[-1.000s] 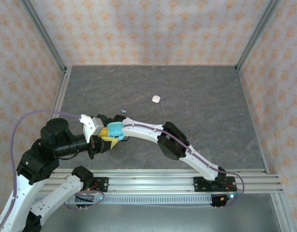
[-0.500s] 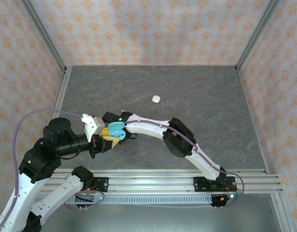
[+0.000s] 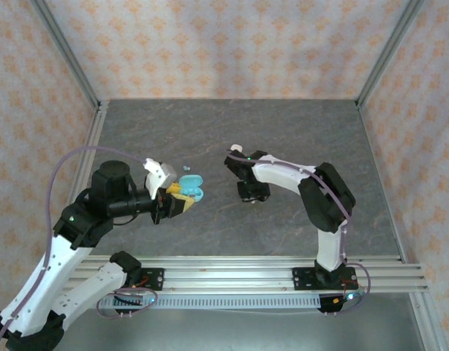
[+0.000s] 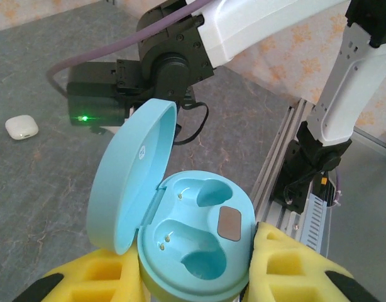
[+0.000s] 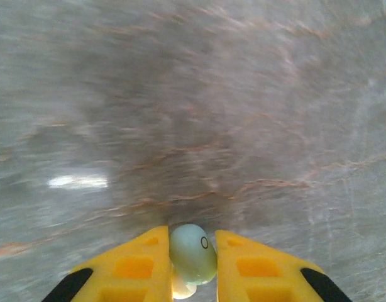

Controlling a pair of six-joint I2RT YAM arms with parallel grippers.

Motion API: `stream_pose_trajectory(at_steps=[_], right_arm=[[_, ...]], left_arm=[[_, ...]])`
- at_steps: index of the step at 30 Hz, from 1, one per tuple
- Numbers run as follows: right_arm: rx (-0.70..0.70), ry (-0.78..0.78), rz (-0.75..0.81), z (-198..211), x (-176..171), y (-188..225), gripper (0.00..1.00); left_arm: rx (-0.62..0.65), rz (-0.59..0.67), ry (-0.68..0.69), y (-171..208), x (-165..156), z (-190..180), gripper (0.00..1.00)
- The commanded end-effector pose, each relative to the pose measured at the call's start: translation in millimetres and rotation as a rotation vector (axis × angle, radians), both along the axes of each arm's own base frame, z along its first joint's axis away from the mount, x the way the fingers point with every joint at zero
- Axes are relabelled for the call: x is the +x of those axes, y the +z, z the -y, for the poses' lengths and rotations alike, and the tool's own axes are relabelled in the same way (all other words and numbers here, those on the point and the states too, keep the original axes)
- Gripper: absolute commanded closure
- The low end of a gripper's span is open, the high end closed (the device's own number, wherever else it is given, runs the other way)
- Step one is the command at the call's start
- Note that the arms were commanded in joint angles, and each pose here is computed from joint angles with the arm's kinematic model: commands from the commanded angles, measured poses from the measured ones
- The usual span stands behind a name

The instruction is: Insert wireless bluetooth earbuds into charging case

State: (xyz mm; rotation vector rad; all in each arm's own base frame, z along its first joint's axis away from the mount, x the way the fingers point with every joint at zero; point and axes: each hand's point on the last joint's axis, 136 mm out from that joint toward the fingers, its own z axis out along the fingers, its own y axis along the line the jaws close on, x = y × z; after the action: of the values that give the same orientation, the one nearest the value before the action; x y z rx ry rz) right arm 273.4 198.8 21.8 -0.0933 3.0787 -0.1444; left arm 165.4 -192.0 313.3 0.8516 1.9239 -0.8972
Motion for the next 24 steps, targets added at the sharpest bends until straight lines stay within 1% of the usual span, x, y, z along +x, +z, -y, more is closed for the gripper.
stream_pose_trajectory(at_steps=[1, 6, 12, 20, 24], right_arm=[[0.061, -0.086, 0.006, -2.2, 1.4, -0.8, 0.78], [0.096, -0.127, -0.024, -6.4, 0.8, -10.3, 0.76], [0.174, -0.158, -0.037, -17.1, -2.2, -10.1, 0.65], [0.285, -0.167, -0.011, -24.7, -4.7, 16.1, 0.58], [0.313, -0.169, 0.017, -18.9, -4.8, 30.8, 0.57]], left_arm=[[-0.047, 0.05, -0.023, 15.0, 6.4, 6.8, 0.81], [-0.048, 0.045, -0.025, 13.6, 10.8, 9.6, 0.81], [-0.043, 0.042, -0.019, 10.7, 13.2, 9.8, 0.81], [-0.047, 0.037, -0.018, 9.1, 17.8, 12.4, 0.81], [-0.051, 0.034, -0.02, 9.6, 19.7, 13.8, 0.81]])
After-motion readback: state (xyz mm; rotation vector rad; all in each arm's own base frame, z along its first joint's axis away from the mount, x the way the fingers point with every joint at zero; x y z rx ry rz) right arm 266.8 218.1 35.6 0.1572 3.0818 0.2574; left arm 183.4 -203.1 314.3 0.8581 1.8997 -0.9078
